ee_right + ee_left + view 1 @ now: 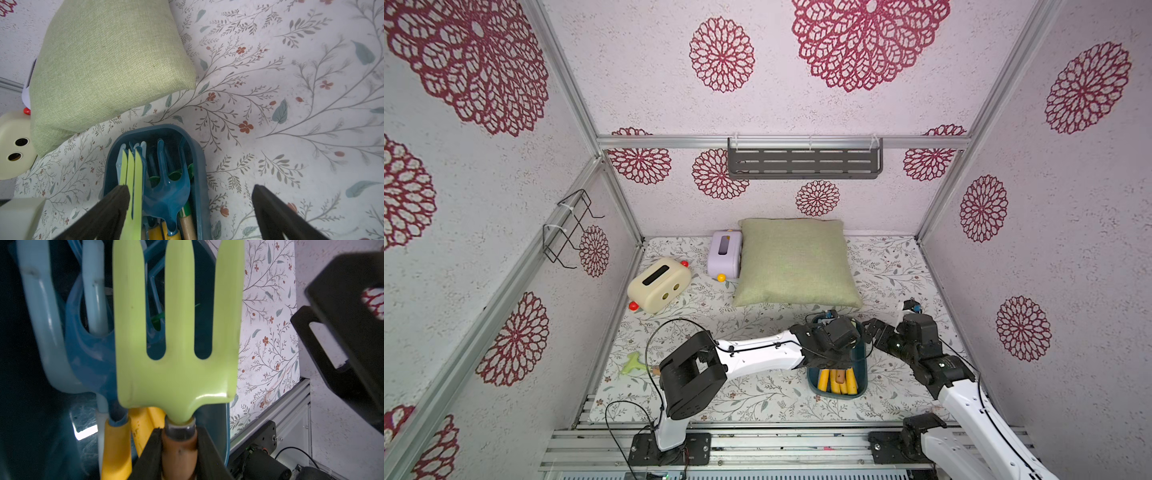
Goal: Put the rake into the storage box
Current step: Place the rake in the storage box, then pick up the rake at the center of the board.
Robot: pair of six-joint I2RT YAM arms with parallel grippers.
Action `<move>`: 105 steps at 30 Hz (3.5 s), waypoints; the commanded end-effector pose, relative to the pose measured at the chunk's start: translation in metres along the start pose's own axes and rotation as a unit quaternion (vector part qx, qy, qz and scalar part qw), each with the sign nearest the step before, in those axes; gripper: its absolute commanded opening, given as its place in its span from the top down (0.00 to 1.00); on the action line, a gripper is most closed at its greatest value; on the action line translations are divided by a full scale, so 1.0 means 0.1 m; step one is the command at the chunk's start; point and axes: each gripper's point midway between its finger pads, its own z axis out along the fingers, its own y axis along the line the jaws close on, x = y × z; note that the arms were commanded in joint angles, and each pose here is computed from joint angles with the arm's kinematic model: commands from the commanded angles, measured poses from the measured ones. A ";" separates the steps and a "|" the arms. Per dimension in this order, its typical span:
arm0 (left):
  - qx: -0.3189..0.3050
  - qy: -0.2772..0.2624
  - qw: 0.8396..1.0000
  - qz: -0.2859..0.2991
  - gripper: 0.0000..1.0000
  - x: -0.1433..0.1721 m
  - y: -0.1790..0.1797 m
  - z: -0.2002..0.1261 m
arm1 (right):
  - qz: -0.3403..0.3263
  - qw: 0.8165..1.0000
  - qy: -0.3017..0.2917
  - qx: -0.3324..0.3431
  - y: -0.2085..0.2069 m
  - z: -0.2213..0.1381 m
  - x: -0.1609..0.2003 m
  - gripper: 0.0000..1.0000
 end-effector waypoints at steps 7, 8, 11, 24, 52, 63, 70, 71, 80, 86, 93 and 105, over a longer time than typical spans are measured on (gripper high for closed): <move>-0.009 -0.010 1.000 0.001 0.49 0.06 0.04 -0.07 | -0.011 0.999 -0.005 -0.031 0.12 -0.02 -0.05 0.01; -0.011 -0.011 1.000 0.002 0.48 0.06 0.05 -0.08 | -0.012 0.999 -0.004 -0.033 0.13 -0.02 -0.05 0.01; -0.025 -0.027 0.999 0.008 0.44 0.01 0.13 -0.21 | -0.016 0.999 -0.003 -0.047 0.19 -0.04 -0.07 0.01; -0.151 -0.146 0.977 -0.028 0.20 -0.31 1.18 -1.32 | -0.092 0.962 0.013 -0.257 1.22 -0.23 -0.03 0.01; -0.343 -0.304 0.758 -0.463 0.01 0.02 3.98 -2.79 | -0.271 0.890 0.087 -0.356 2.47 -0.34 0.66 0.01; -0.353 -0.215 0.725 -0.551 0.12 -0.06 4.56 -2.50 | -0.302 0.881 0.112 -0.347 2.73 -0.31 0.95 0.01; -0.333 -0.205 0.720 -0.573 0.14 -0.14 4.89 -2.40 | -0.301 0.885 0.114 -0.337 2.75 -0.28 0.96 0.01; -0.330 -0.201 0.721 -0.575 0.13 -0.14 4.93 -2.37 | -0.301 0.885 0.115 -0.336 2.75 -0.28 0.96 0.01; -0.322 -0.147 0.717 -0.600 0.15 -0.12 5.20 -2.08 | -0.307 0.887 0.119 -0.324 2.74 -0.19 0.99 0.01; -0.317 -0.132 0.722 -0.601 0.31 -0.10 5.17 -1.98 | -0.314 0.889 0.118 -0.311 2.70 -0.13 1.00 0.01; -0.327 -0.143 0.737 -0.574 0.46 -0.11 4.92 -1.97 | -0.318 0.891 0.120 -0.301 2.64 -0.06 1.04 0.01; -0.333 -0.136 0.775 -0.519 0.64 -0.13 4.48 -1.71 | -0.314 0.897 0.103 -0.293 2.44 -0.11 1.04 0.01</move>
